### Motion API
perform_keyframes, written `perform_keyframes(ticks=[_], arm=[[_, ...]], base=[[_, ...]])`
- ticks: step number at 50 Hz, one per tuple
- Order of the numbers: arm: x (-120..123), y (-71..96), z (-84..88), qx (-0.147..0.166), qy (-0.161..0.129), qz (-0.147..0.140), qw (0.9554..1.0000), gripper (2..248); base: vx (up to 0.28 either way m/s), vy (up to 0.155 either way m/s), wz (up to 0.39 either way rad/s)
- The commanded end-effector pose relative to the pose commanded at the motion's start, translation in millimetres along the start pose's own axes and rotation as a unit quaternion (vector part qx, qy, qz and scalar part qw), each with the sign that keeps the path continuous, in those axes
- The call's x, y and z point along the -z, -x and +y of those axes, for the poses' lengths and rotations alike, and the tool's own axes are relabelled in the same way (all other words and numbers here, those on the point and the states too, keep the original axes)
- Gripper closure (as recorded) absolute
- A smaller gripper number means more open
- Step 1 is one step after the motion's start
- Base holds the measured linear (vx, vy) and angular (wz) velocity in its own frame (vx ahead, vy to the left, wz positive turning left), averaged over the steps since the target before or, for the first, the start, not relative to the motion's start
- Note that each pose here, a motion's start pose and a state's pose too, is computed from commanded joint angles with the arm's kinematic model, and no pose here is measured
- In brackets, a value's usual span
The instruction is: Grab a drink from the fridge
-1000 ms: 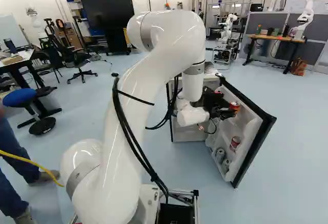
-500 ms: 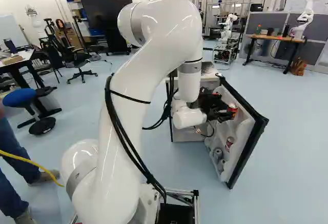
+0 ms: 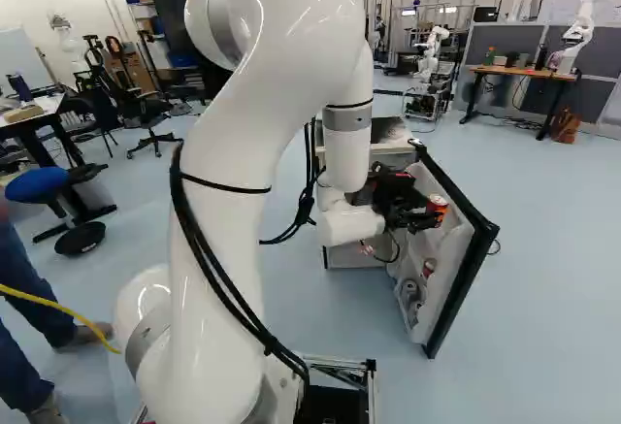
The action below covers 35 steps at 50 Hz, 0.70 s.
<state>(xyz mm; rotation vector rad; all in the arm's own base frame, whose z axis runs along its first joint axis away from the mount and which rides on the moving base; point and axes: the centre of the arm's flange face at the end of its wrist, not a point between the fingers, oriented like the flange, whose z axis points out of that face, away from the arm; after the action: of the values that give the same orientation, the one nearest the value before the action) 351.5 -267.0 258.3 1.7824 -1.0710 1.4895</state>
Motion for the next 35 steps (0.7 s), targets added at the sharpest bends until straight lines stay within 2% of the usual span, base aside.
perform_keyframes(ticks=[17,35], arm=[[37,-16.0,5.0,0.000,-0.012,0.005,0.9999,161],[72,-28.4,-4.1,0.000,-0.041,0.013,0.9991,161]], base=[[0.000,0.000,0.000],[0.000,0.000,0.000]])
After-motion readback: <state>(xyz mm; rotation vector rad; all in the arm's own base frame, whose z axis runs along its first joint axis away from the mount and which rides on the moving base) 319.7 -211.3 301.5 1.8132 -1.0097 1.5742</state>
